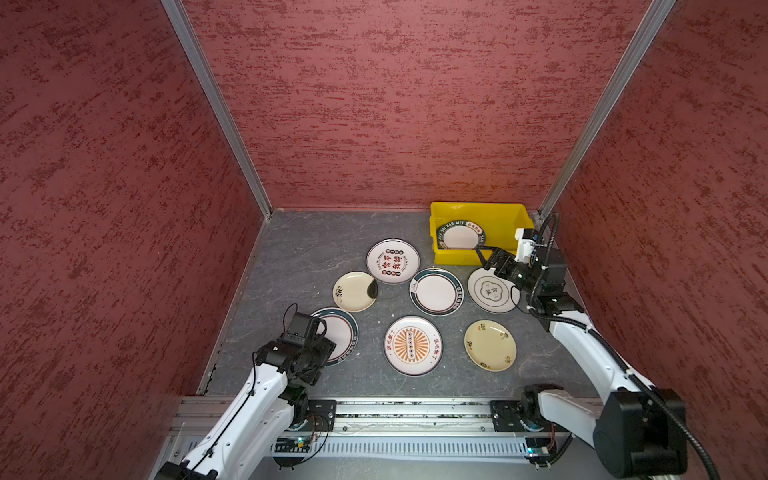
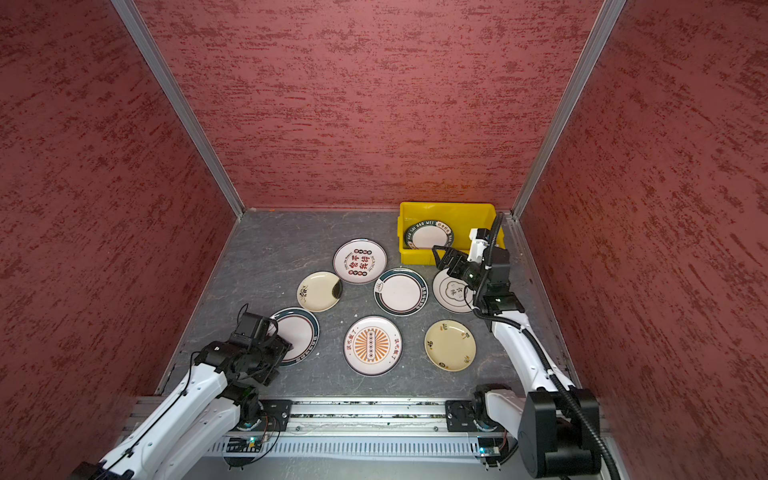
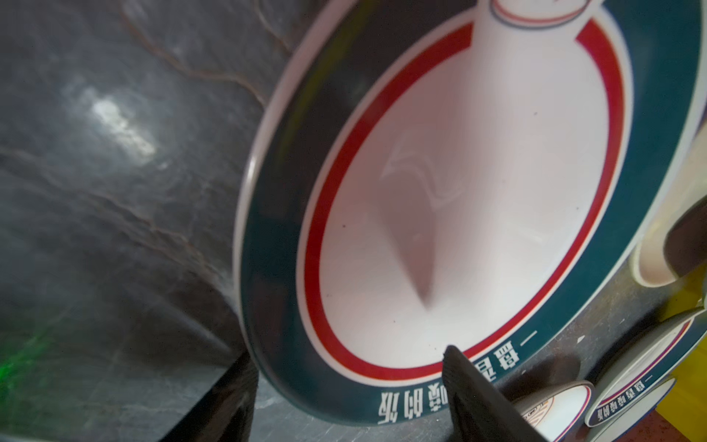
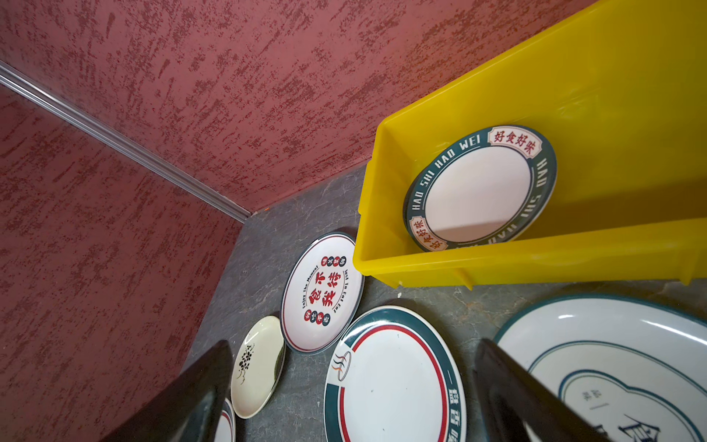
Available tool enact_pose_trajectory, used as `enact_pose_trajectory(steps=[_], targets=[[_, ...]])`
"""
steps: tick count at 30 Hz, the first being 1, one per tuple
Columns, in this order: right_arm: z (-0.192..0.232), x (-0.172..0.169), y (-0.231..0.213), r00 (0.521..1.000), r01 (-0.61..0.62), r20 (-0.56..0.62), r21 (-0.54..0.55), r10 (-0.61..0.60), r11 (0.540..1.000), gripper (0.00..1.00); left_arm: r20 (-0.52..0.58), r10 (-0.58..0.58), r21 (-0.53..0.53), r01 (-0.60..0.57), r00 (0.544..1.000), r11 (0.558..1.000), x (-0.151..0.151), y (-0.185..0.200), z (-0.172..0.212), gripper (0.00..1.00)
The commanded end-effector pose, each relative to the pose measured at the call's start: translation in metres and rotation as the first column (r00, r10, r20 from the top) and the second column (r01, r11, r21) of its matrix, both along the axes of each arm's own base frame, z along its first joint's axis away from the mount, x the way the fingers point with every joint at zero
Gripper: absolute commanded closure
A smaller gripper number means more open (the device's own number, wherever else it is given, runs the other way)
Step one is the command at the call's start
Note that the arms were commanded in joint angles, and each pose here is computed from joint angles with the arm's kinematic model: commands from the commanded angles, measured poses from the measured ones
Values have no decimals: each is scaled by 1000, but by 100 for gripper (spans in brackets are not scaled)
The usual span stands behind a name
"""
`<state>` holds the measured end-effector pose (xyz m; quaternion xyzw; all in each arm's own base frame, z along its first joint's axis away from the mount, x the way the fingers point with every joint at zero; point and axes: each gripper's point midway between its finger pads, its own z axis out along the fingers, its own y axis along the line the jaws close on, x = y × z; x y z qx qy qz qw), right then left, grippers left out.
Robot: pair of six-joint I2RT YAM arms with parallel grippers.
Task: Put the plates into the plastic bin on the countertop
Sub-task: 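Grasp the striped plate rim with the left gripper and tilt it up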
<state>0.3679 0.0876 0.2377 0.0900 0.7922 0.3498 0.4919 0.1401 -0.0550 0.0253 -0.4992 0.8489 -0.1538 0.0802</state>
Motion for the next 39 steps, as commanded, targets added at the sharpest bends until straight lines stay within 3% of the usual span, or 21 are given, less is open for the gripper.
enact_pose_trajectory(steps=[1, 8, 10, 11, 19, 21, 24, 33, 39], targets=[[7, -5, 3, 999, -15, 35, 14, 14, 1000, 1, 42, 36, 47, -38, 999, 998, 9, 9, 0, 29], [0, -6, 2, 1000, -9, 16, 5, 9, 1000, 1, 14, 101, 25, -101, 995, 995, 4, 10, -20, 32], [0, -7, 3, 1000, -15, 20, 6, 15, 1000, 1, 25, 101, 8, -101, 995, 995, 6, 7, -23, 45], [0, -7, 3, 1000, -19, 20, 6, 19, 1000, 1, 25, 108, 3, -108, 994, 994, 7, 7, -25, 47], [-2, -6, 3, 1000, -15, 15, 16, 15, 1000, 1, 19, 154, 7, -154, 988, 988, 5, 12, -29, 49], [-2, -6, 3, 1000, -15, 17, 16, 14, 1000, 1, 23, 164, -6, -164, 986, 986, 5, 11, -29, 54], [-3, -6, 3, 1000, -12, 14, 17, 12, 1000, 1, 29, 176, -6, -176, 984, 984, 6, 13, -31, 70], [-2, -6, 3, 1000, -8, 15, 23, 8, 1000, 1, 36, 202, -11, -202, 979, 979, 10, 17, -32, 73], [-3, -6, 2, 1000, -5, 13, 26, 4, 1000, 1, 51, 220, -30, -218, 974, 975, 13, 20, -29, 81]])
